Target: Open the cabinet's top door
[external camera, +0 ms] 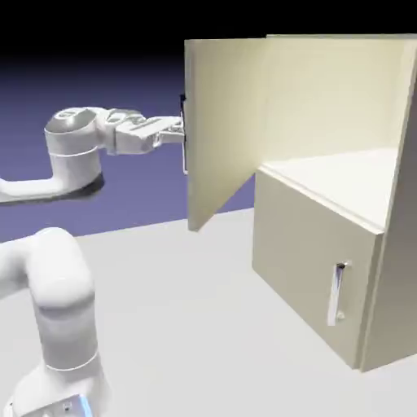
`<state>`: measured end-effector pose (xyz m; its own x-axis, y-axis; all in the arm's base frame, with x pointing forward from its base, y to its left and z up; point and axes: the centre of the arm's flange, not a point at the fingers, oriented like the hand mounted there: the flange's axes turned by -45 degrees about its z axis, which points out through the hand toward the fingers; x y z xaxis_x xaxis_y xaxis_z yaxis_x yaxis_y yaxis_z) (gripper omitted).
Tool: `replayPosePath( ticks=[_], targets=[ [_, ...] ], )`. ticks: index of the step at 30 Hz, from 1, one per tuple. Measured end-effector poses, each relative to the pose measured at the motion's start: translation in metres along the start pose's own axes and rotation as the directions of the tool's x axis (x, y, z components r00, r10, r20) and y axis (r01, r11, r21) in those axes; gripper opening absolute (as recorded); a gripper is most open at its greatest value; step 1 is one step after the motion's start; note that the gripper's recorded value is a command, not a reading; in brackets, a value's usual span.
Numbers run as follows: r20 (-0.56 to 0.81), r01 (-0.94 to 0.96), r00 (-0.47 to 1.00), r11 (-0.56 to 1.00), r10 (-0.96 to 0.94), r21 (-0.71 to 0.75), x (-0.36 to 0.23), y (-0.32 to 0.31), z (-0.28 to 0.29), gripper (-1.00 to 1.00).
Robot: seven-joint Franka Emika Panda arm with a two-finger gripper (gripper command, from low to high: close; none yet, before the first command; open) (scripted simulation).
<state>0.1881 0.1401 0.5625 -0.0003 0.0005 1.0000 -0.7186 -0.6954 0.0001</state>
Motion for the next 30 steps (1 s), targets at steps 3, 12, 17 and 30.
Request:
replayPosePath(
  ticks=[3,12,17,30],
  targets=[
    [0.000,0.000,1.000,0.998,0.000,-0.064,0.000,-0.010,-0.028,-1.00],
    [0.001,0.000,1.000,0.961,0.001,-0.277,0.000,-0.058,-0.119,-1.00],
    [0.001,0.000,1.000,0.927,0.001,-0.376,0.000,-0.089,-0.159,-1.00],
    [0.001,0.000,1.000,0.817,0.001,-0.577,0.000,-0.168,-0.234,-1.00]
  ],
)
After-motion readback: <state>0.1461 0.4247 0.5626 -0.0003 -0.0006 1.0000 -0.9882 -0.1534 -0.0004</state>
